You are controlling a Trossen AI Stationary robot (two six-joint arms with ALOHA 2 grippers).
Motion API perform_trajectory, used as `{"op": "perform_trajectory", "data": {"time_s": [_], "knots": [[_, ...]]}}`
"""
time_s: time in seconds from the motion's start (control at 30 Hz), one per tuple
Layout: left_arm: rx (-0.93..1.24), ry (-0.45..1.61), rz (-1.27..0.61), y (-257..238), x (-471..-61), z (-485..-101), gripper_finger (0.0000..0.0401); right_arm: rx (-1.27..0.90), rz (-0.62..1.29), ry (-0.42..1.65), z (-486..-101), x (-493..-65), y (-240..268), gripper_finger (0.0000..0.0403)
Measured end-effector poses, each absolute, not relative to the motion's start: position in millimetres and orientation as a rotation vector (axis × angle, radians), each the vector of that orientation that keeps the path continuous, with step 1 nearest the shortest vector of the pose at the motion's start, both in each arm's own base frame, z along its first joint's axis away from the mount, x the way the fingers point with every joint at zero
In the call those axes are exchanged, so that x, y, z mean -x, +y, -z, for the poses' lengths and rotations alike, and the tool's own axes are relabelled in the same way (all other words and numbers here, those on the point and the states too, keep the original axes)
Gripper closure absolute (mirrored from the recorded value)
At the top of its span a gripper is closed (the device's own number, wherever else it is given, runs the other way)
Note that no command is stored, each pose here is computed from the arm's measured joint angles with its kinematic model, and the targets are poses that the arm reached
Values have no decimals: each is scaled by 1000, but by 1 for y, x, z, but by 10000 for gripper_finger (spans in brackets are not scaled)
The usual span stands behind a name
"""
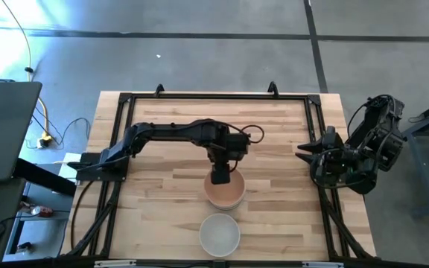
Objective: Nest bowls inside each other
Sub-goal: Stack the white bowl on top of the light orange bowl
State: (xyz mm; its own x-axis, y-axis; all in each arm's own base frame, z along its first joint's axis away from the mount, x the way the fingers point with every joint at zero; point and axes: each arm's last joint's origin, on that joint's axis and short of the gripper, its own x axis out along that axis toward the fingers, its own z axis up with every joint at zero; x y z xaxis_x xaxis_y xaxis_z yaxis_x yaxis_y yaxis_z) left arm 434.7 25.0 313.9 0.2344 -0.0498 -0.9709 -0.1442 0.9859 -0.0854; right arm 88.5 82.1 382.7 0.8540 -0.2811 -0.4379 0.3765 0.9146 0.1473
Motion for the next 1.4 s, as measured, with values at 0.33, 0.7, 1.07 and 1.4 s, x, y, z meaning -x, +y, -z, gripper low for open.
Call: {"op": "perform_trajectory", "data": {"time_s": [0.33,0.7,1.07,1.4], "knots": [[171,1299,-161,25,-396,-361,260,-233,339,444,-382,-89,84,284],[170,1183,-75,-18,-362,-406,260,-355,281,563,-377,-93,94,284],[66,1046,-206,-33,-327,-441,260,-550,136,625,-369,-133,149,284],[-88,889,-302,-39,-282,-477,260,-815,96,657,-338,-208,197,284]]}}
